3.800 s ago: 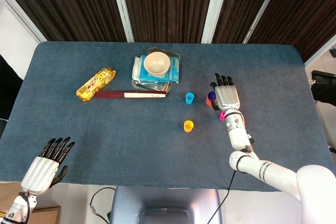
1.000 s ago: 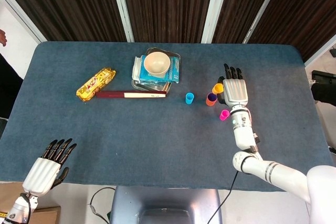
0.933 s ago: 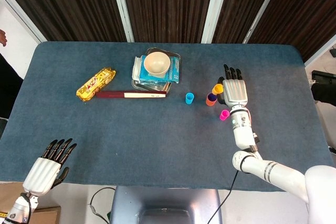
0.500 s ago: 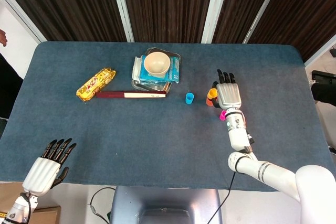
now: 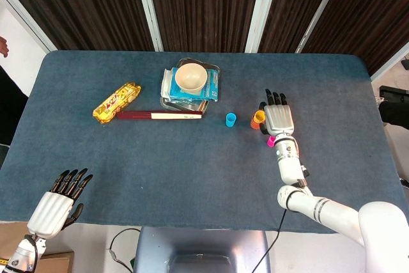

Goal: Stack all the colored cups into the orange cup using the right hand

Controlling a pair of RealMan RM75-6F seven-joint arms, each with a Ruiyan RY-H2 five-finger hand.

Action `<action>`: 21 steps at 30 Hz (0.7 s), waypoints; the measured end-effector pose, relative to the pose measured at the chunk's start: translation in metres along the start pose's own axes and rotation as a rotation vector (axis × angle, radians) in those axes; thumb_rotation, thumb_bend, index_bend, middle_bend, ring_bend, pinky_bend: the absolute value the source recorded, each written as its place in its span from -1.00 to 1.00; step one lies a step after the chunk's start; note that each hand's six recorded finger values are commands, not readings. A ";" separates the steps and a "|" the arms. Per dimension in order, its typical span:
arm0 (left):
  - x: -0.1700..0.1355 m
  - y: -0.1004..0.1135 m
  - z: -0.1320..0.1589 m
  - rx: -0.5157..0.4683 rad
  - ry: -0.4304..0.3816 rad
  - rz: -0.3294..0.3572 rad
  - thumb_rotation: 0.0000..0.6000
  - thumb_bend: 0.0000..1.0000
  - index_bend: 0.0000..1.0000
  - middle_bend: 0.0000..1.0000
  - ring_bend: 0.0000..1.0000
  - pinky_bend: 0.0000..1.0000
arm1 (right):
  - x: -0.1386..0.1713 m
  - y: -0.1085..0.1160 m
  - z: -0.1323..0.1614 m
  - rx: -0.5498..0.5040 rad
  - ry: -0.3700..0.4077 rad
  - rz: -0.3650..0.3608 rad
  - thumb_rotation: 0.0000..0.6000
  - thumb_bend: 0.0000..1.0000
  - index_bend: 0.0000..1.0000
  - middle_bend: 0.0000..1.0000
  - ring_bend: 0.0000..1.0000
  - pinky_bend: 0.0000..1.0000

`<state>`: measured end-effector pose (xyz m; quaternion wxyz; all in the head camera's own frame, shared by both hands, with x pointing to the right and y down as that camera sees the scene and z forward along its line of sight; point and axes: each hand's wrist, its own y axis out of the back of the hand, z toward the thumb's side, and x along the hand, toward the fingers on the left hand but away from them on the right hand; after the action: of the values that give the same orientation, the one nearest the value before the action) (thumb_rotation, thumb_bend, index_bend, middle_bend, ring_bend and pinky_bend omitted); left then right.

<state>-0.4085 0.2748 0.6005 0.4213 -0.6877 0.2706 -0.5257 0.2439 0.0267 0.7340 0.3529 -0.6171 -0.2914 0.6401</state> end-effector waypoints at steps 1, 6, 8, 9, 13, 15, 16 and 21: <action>0.000 0.000 0.000 0.000 0.001 0.001 1.00 -0.03 -1.00 -0.99 -0.92 -0.80 | 0.001 0.001 0.000 0.001 0.001 0.001 1.00 -0.06 -0.46 -1.00 -1.00 -1.00; 0.000 0.000 0.000 -0.001 -0.001 -0.002 1.00 -0.03 -1.00 -0.99 -0.92 -0.80 | 0.005 0.006 0.003 -0.016 0.018 0.002 1.00 -0.06 -0.54 -1.00 -1.00 -1.00; 0.001 -0.001 0.001 -0.002 -0.003 -0.005 1.00 -0.04 -1.00 -0.99 -0.92 -0.80 | 0.007 0.007 0.007 -0.029 0.033 0.001 1.00 -0.06 -0.52 -1.00 -1.00 -1.00; 0.001 -0.001 0.001 -0.002 -0.003 -0.005 1.00 -0.04 -1.00 -0.99 -0.92 -0.80 | 0.009 0.009 0.012 -0.039 0.047 -0.001 1.00 -0.06 -0.50 -1.00 -1.00 -1.00; 0.002 -0.002 0.000 -0.002 -0.001 -0.010 1.00 -0.04 -1.00 -0.99 -0.92 -0.80 | 0.009 0.008 0.030 -0.044 0.084 0.000 1.00 -0.06 -0.39 -1.00 -1.00 -1.00; 0.003 -0.002 0.000 -0.003 0.000 -0.009 1.00 -0.04 -1.00 -0.99 -0.92 -0.80 | 0.006 0.005 0.039 -0.037 0.090 0.005 1.00 -0.06 -0.31 -1.00 -1.00 -1.00; 0.003 -0.002 0.000 -0.003 0.001 -0.009 1.00 -0.03 -1.00 -0.99 -0.92 -0.80 | 0.005 0.003 0.042 -0.034 0.090 0.007 1.00 -0.06 -0.28 -1.00 -1.00 -1.00; 0.003 -0.004 -0.002 -0.003 0.006 -0.018 1.00 -0.04 -1.00 -0.99 -0.92 -0.80 | -0.008 -0.009 0.062 -0.021 0.085 0.025 1.00 -0.06 -0.22 -1.00 -1.00 -1.00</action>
<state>-0.4094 0.2736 0.6054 0.4146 -0.6892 0.2665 -0.5311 0.1829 0.0292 0.7500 0.3505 -0.6510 -0.2752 0.6145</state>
